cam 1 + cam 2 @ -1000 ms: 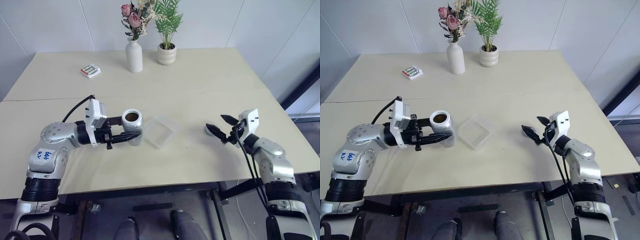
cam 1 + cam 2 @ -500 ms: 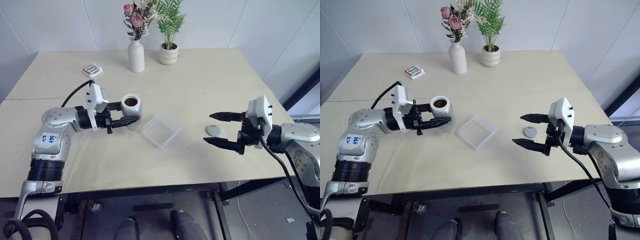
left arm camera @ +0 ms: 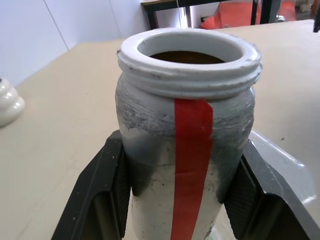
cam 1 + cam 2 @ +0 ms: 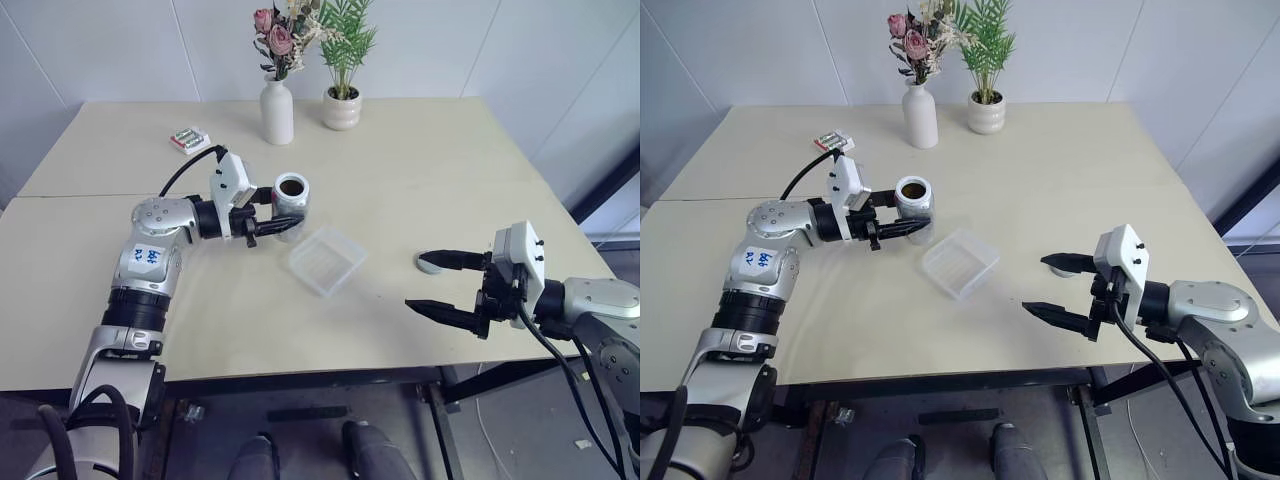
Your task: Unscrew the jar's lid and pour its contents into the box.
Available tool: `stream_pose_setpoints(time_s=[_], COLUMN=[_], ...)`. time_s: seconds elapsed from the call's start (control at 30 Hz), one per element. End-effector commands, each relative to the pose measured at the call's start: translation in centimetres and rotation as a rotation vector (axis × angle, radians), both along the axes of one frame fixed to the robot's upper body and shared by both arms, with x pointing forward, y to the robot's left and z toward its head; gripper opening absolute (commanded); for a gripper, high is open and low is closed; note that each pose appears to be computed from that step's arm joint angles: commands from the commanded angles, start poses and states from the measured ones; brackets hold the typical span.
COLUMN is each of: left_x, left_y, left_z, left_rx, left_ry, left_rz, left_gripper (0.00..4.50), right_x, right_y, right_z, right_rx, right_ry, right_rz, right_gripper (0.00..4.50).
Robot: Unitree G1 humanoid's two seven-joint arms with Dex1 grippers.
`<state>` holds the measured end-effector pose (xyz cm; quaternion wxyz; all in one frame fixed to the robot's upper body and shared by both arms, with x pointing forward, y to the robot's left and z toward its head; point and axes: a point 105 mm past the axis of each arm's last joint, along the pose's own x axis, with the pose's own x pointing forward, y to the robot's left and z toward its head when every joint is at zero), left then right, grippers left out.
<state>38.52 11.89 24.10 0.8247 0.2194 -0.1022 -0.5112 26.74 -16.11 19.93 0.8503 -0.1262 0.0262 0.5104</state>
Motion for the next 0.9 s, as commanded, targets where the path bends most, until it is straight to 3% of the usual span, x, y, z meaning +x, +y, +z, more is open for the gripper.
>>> stream_pose_setpoints(time_s=[0.03, 0.2, 0.3, 0.33, 0.43, 0.5, 0.73, 0.9], left_x=[0.4, 1.9, 1.7, 1.7, 1.6, 1.8, 2.8, 1.6], left_y=[-0.5, -1.5, -3.2, -4.1, -5.6, -5.9, -6.6, -8.2], left_z=[1.0, 2.5, 3.1, 3.9, 5.5, 5.7, 4.2, 4.0], left_rx=[0.070, 0.214, 0.503, 0.602, 0.694, 0.727, 0.907, 0.867], left_ry=[-0.130, -0.503, -0.933, -1.156, -1.664, -1.856, -2.138, -2.273], left_rz=[0.011, 0.125, 0.122, 0.139, 0.133, 0.079, -0.212, -0.441], left_gripper=[2.05, 2.05, 2.05, 2.05, 2.05, 2.05, 2.05, 2.05], right_x=[-0.2, -0.2, 0.0, 0.2, 0.3, 0.5, 0.9, 1.2], right_y=[-0.2, -0.1, -0.1, 0.0, 0.2, 0.3, 0.2, 0.1], right_z=[1.0, 0.6, 0.8, 0.7, 0.6, 0.7, 0.9, 0.3], right_rx=[0.012, 0.035, 0.061, 0.065, 0.082, 0.095, 0.145, 0.190], right_ry=[-0.056, -0.048, -0.056, -0.056, -0.053, -0.055, -0.064, -0.065], right_rz=[-0.017, -0.033, -0.051, -0.054, -0.060, -0.067, -0.103, -0.133], right_gripper=[4.46, 4.46, 4.46, 4.46, 4.46, 4.46, 4.46, 4.46])
